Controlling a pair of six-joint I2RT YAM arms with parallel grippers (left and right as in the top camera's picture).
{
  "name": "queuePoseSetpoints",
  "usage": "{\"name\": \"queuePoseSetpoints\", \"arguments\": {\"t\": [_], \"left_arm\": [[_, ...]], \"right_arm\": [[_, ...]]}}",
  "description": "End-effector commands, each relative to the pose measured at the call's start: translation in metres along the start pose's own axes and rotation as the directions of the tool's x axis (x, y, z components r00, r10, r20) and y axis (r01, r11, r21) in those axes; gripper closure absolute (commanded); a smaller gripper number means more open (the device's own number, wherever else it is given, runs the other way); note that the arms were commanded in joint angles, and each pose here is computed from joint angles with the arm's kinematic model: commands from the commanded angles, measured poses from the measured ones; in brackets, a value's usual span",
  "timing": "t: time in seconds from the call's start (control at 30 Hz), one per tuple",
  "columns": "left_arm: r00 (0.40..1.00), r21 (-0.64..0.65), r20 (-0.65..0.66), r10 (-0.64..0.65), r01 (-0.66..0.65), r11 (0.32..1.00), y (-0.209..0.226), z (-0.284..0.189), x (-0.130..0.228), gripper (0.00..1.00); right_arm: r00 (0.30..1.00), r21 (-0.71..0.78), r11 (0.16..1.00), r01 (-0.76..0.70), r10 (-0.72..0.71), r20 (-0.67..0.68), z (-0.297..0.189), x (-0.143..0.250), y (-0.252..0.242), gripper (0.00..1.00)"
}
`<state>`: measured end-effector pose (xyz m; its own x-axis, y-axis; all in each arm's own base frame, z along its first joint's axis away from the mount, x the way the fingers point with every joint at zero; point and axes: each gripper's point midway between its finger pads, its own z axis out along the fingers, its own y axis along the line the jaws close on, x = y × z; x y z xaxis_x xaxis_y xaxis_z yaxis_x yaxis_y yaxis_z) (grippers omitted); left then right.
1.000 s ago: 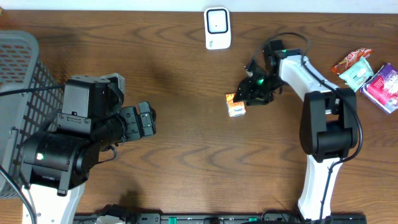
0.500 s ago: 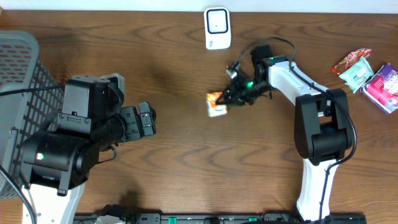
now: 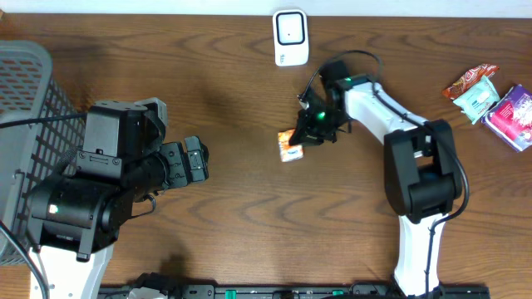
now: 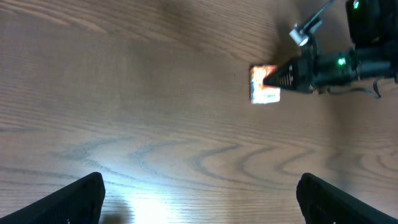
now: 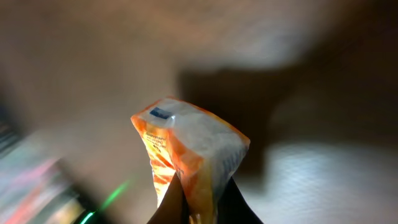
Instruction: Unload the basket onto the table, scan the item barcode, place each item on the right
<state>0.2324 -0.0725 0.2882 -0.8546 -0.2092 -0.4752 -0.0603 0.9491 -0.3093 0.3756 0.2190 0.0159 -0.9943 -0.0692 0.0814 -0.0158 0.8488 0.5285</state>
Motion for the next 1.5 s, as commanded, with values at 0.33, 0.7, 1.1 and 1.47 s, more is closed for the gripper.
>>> {"name": "queuePoseSetpoints", "arguments": {"t": [0.33, 0.7, 1.1, 1.47], "left_arm": [[1.000, -0.006, 0.001, 0.010, -0.010, 1.000, 0.001, -0.001, 0.000, 0.02], [1.000, -0.006, 0.001, 0.010, -0.010, 1.000, 0.001, -0.001, 0.000, 0.02], [1.000, -0.006, 0.001, 0.010, -0.010, 1.000, 0.001, -0.001, 0.000, 0.02], [1.000, -0.006, 0.001, 0.010, -0.010, 1.000, 0.001, -0.001, 0.000, 0.02]], "right_arm": [[0.552, 0.585, 0.794, -0.167, -0.416, 0.722, -0.158, -0.172, 0.035, 0.99], [0.401, 0.573, 0.798, -0.187, -0.471, 0.786, -0.156, -0.211, 0.040, 0.99], [0.402, 0.527, 0.762, -0.377, -0.378, 0.834, -0.238, -0.191, -0.013, 0.99], [0.577, 0.558, 0.460, -0.691, -0.114, 0.808, -0.344, -0.096, -0.230, 0.99]]}}
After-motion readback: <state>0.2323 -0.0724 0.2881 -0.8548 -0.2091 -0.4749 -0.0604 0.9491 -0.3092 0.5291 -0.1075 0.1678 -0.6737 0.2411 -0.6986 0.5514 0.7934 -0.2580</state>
